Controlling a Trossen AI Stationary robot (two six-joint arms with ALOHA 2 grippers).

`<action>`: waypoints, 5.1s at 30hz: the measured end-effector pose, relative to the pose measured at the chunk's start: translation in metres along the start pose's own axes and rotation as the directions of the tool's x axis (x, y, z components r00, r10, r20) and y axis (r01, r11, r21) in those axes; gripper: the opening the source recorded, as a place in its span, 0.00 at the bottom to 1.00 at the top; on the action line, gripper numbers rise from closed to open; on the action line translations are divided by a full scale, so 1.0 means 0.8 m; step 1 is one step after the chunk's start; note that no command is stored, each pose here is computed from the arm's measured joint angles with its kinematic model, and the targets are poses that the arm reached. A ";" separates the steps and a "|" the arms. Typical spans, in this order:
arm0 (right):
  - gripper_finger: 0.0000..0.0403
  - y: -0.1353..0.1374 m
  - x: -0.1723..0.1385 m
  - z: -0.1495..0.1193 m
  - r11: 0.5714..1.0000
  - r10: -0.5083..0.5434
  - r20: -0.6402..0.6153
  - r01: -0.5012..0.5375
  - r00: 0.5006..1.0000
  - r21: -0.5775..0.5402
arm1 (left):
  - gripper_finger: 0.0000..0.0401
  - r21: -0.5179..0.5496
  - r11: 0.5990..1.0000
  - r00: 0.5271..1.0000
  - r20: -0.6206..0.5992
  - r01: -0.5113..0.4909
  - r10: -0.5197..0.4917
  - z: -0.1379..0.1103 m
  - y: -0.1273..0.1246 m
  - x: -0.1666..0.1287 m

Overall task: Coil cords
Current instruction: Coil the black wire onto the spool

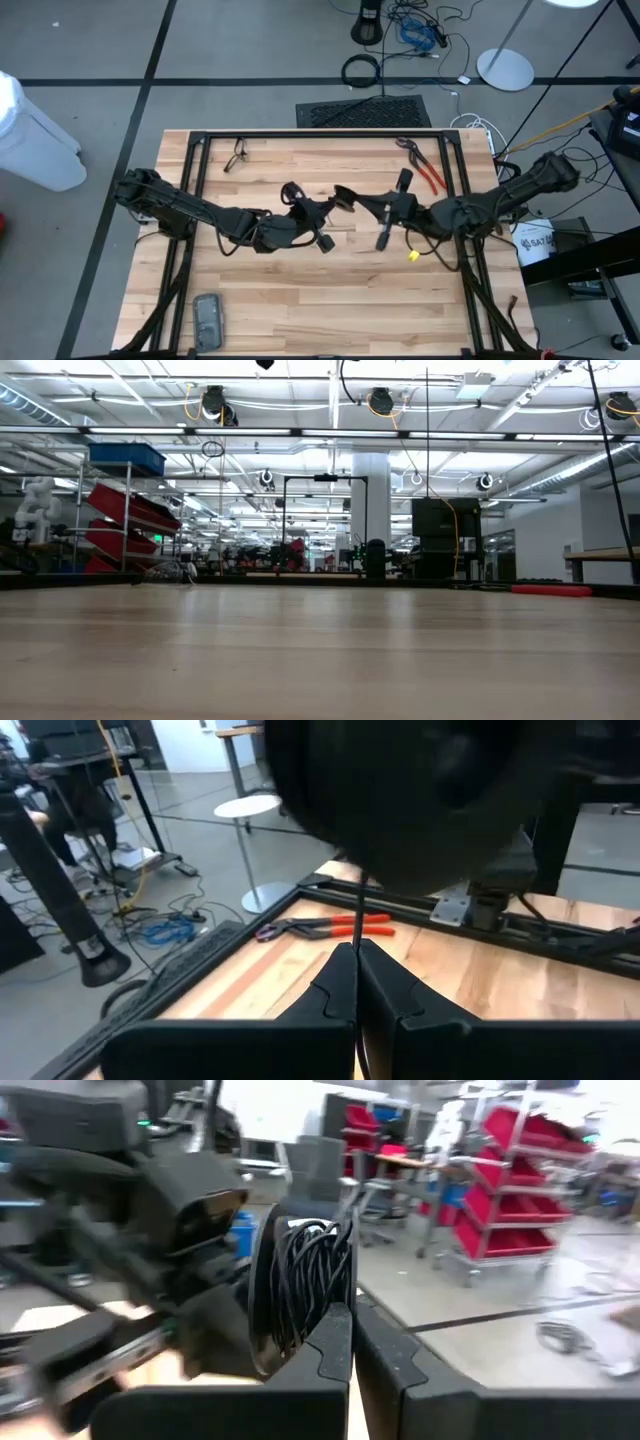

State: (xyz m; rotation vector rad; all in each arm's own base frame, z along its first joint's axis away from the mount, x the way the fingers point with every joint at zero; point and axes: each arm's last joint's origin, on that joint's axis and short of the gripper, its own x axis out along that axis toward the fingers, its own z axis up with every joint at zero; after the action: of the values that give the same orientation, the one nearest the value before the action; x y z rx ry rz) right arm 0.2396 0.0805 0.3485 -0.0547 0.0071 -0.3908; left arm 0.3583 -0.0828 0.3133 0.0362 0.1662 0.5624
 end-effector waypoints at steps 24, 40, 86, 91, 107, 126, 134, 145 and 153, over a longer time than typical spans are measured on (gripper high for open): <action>0.00 0.017 0.039 -0.042 0.912 -0.284 -0.062 0.249 0.957 -0.325 | 0.00 -0.071 0.996 0.998 0.050 0.046 -0.043 -0.021 -0.015 0.035; 0.00 0.018 0.039 -0.048 0.901 -0.276 -0.090 0.225 0.957 -0.371 | 0.14 -0.060 0.990 0.991 0.040 0.128 -0.125 -0.021 -0.022 0.030; 0.00 -0.009 0.001 -0.002 0.933 -0.249 -0.015 0.236 0.968 -0.273 | 0.57 -0.042 0.993 0.990 -0.095 -0.108 0.103 -0.066 -0.035 0.027; 0.00 -0.009 0.001 -0.002 0.934 -0.249 -0.015 0.236 0.968 -0.267 | 0.70 -0.076 0.982 0.984 -0.062 -0.170 0.166 -0.079 -0.039 0.044; 0.00 -0.008 -0.020 0.012 0.954 -0.194 0.011 0.192 0.981 -0.229 | 0.72 -0.123 0.964 0.968 0.062 -0.234 0.243 -0.122 -0.050 0.097; 0.00 -0.006 -0.023 0.009 0.955 -0.183 -0.005 0.177 0.983 -0.239 | 0.59 -0.072 0.983 0.969 0.168 -0.171 0.181 -0.115 -0.053 0.102; 0.00 -0.006 -0.023 0.009 0.955 -0.183 -0.005 0.177 0.983 -0.238 | 0.42 -0.072 0.983 0.969 0.168 -0.170 0.180 -0.115 -0.053 0.103; 0.00 -0.006 -0.023 0.009 0.955 -0.183 -0.005 0.177 0.983 -0.238 | 0.17 -0.071 0.982 0.969 0.167 -0.173 0.182 -0.115 -0.052 0.103; 0.00 -0.006 -0.023 0.009 0.955 -0.183 -0.005 0.177 0.983 -0.238 | 0.07 -0.069 0.982 0.969 0.166 -0.175 0.184 -0.116 -0.049 0.106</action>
State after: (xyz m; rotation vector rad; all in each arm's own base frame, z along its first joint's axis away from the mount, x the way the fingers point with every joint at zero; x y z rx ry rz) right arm 0.2211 0.0834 0.3557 -0.2882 0.0760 -0.5720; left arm 0.4342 -0.0714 0.2066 0.0474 -0.0207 0.7413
